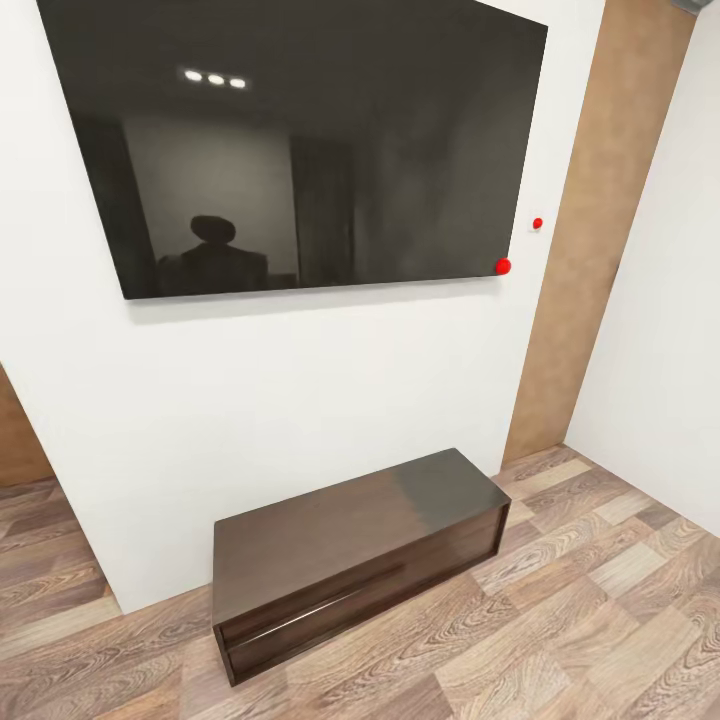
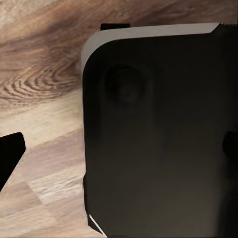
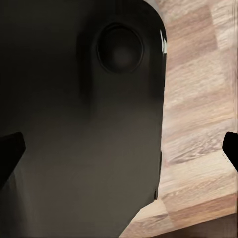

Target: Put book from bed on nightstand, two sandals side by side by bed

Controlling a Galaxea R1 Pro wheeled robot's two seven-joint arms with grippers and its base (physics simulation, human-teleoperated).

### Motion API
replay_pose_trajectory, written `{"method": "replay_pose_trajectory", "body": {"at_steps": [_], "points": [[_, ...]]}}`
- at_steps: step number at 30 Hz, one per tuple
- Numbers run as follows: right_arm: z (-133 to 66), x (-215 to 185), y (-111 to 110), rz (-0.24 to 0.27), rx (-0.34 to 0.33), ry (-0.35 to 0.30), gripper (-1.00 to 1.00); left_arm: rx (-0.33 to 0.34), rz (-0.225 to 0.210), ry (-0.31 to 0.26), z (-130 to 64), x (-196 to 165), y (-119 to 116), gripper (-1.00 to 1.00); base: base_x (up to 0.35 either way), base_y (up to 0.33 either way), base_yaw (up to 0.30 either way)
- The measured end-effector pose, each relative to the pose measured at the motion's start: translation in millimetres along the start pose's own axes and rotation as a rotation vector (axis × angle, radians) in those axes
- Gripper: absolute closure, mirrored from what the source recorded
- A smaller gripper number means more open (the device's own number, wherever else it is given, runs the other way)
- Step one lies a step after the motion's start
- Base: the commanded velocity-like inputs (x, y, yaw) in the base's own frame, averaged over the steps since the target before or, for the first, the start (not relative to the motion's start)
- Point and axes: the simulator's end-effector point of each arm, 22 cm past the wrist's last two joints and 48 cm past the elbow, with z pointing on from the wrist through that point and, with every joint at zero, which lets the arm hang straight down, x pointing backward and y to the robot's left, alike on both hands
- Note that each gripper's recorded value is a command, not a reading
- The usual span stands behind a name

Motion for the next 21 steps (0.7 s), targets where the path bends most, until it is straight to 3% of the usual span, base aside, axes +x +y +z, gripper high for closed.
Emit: {"method": "replay_pose_trajectory", "body": {"at_steps": [8,14,15,16,17,18,19,21], "points": [[-1.2,-27.7,-30.6,0.028,0.043,-0.075,-1.00,-0.050,-0.001,-0.090,-1.8,-31.7,36.2,-1.00,0.000,0.000,0.000],[-3.1,-45.3,-46.8,0.057,0.065,-0.112,-1.00,-0.049,0.000,-0.158,-3.9,-55.4,34.5,-1.00,0.000,0.000,0.000],[-7.3,-76.0,-54.2,0.122,0.074,-0.180,-1.00,-0.047,0.001,-0.269,-10.5,-94.7,32.8,-1.00,0.000,0.000,0.000],[-22.6,-140.6,-64.4,0.134,0.085,-0.320,-1.00,-0.042,0.003,-0.415,-28.1,-161.5,29.2,-1.00,0.000,0.000,0.000],[-52.7,-215.0,-74.3,0.133,0.097,-0.488,-1.00,-0.039,0.005,-0.611,-67.2,-246.5,26.3,-1.00,0.000,0.000,0.000],[-55.0,-218.8,-76.4,0.141,0.100,-0.498,-1.00,-0.035,0.007,-0.824,-127.2,-328.6,22.8,-1.00,0.000,0.000,0.000],[-55.5,-219.6,-76.9,0.144,0.100,-0.501,-1.00,-0.034,0.008,-0.849,-135.4,-336.8,22.0,-1.00,0.000,0.000,0.000],[-56.2,-220.8,-77.8,0.152,0.100,-0.504,-1.00,-0.033,0.004,-0.847,-134.5,-335.6,22.0,-1.00,0.000,0.000,0.000]]}}
